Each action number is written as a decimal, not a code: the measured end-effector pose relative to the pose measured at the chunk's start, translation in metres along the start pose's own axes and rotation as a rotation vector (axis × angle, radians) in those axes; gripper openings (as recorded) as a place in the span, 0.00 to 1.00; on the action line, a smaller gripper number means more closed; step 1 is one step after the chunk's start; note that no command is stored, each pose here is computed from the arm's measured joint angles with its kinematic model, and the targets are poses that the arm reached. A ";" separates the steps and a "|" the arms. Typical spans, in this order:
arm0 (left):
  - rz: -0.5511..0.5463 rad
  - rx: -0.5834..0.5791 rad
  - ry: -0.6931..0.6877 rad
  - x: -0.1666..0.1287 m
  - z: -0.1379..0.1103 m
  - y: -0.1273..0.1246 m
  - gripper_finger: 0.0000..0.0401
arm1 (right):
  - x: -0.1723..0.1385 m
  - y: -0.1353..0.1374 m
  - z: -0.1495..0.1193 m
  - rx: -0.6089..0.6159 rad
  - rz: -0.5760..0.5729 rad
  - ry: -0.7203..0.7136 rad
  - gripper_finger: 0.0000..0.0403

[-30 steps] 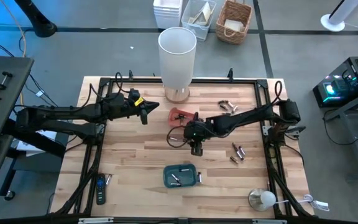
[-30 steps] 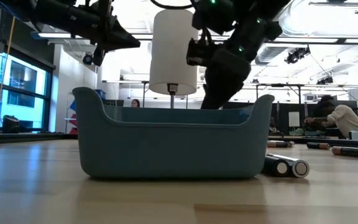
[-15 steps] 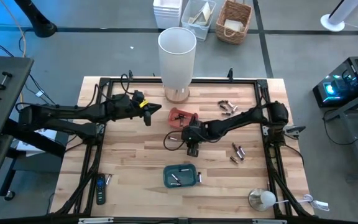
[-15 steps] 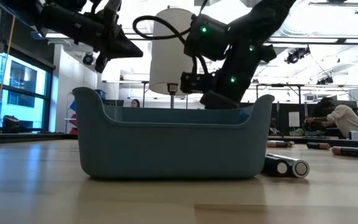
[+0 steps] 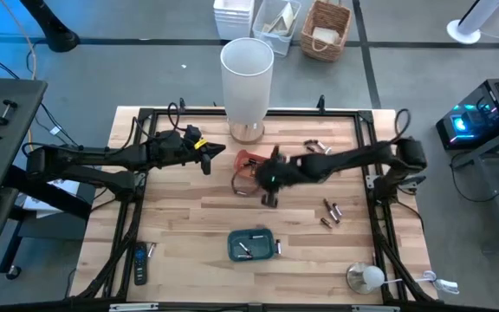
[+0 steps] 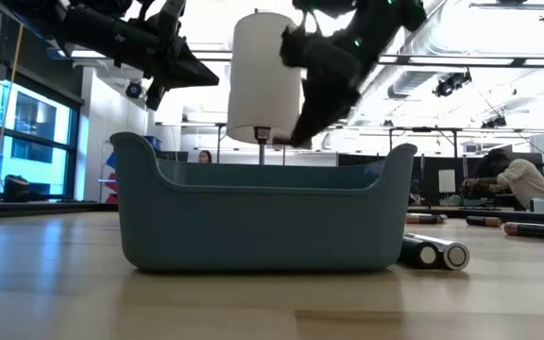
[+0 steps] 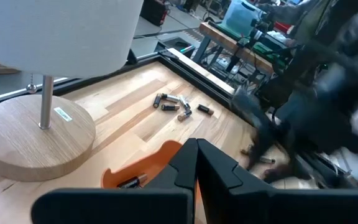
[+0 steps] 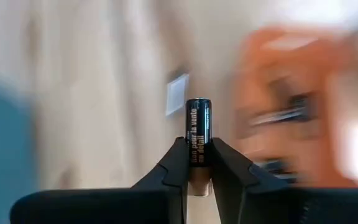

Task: Sort batteries
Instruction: Put the black battery into the orange bin, then put the black battery into the blue bin

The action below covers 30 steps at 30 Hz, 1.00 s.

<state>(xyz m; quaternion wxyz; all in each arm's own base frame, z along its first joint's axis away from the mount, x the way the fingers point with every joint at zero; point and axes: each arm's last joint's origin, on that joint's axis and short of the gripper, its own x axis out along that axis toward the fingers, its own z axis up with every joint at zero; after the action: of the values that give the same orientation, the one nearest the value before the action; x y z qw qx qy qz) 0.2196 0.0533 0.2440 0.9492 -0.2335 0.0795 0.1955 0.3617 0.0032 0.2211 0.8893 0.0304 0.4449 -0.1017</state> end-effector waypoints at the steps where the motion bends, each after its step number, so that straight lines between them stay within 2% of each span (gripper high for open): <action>1: -0.001 0.000 -0.003 0.000 0.000 0.000 0.00 | -0.003 -0.009 0.003 0.029 -0.029 -0.019 0.09; 6: -0.002 0.000 -0.005 0.000 0.000 0.000 0.00 | 0.003 -0.052 0.006 0.176 -0.085 -0.017 0.11; 8: -0.002 -0.001 -0.005 0.000 0.001 0.000 0.00 | 0.012 -0.064 0.004 0.221 -0.101 -0.001 0.17; 12: -0.002 0.000 -0.005 0.000 0.000 0.000 0.00 | 0.020 -0.070 0.003 0.292 -0.035 0.011 0.32; 16: -0.001 0.000 -0.004 0.000 0.000 0.000 0.00 | 0.019 -0.066 0.000 0.273 0.020 0.051 0.42; 19: 0.000 0.000 -0.003 0.000 0.000 0.000 0.00 | 0.005 -0.062 -0.004 0.303 0.080 0.116 0.44; 22: 0.002 0.001 0.001 0.000 0.000 0.000 0.00 | -0.016 -0.048 -0.017 0.288 0.090 0.228 0.44; 26: 0.012 0.007 0.018 0.000 -0.002 0.001 0.00 | -0.043 -0.021 -0.054 0.302 0.087 0.336 0.45; 30: 0.017 0.023 0.027 0.000 -0.003 0.001 0.00 | -0.068 0.004 -0.107 0.450 0.080 0.407 0.45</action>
<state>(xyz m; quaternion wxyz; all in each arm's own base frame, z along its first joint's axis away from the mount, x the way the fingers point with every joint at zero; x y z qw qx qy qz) 0.2188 0.0532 0.2411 0.9490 -0.2244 0.0964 0.1993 0.2387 0.0326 0.2104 0.7560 0.2641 0.5788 -0.1542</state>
